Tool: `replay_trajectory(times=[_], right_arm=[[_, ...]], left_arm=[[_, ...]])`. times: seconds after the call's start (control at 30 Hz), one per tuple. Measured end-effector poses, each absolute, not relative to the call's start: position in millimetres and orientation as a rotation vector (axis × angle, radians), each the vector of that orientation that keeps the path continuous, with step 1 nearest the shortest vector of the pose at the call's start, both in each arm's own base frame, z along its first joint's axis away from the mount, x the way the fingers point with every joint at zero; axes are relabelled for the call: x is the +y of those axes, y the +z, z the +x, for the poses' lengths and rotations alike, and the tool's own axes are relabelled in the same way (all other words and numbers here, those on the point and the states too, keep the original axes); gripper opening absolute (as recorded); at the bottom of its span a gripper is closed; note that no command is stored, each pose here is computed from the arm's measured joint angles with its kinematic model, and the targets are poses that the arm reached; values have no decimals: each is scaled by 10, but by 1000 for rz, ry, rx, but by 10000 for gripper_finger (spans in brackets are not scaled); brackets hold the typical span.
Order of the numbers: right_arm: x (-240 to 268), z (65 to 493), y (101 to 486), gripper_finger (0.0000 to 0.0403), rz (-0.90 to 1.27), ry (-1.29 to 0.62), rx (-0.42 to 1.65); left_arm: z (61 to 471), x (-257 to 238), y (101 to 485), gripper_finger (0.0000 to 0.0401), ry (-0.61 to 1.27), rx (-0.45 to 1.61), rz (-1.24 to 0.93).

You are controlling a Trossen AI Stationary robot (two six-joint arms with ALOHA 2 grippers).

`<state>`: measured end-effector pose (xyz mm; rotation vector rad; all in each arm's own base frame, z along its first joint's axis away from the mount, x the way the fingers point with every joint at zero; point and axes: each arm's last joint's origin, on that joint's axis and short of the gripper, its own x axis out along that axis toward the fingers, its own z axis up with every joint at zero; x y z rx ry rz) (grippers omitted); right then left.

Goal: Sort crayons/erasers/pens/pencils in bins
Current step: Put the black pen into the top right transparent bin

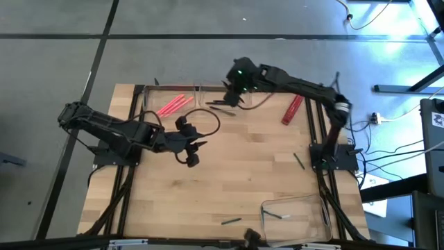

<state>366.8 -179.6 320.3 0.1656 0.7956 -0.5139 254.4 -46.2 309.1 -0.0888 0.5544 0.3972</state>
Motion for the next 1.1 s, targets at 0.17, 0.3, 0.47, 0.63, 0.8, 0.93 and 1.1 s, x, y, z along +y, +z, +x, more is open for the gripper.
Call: replay_trajectory(times=[0.17,0.3,0.47,0.63,0.8,0.93,1.1], right_arm=[[-2110,3964,2915,46,103,-454,848],[-2257,4144,2690,46,89,-392,862],[-2378,4272,2371,46,86,-375,915],[-2419,4307,2232,46,92,-376,934],[-2429,4306,2215,46,76,-368,941],[-2432,4303,2214,54,56,-359,946],[-2430,4304,2214,92,53,-358,947]], left_arm=[[2552,-414,3091,104,416,554,-94],[2553,-402,3092,105,421,553,-99],[2542,-399,3106,103,422,546,-106],[2532,-397,3116,105,422,542,-112],[2533,-398,3115,102,423,541,-115],[2533,-398,3115,105,423,541,-116],[2533,-398,3115,103,423,542,-117]])
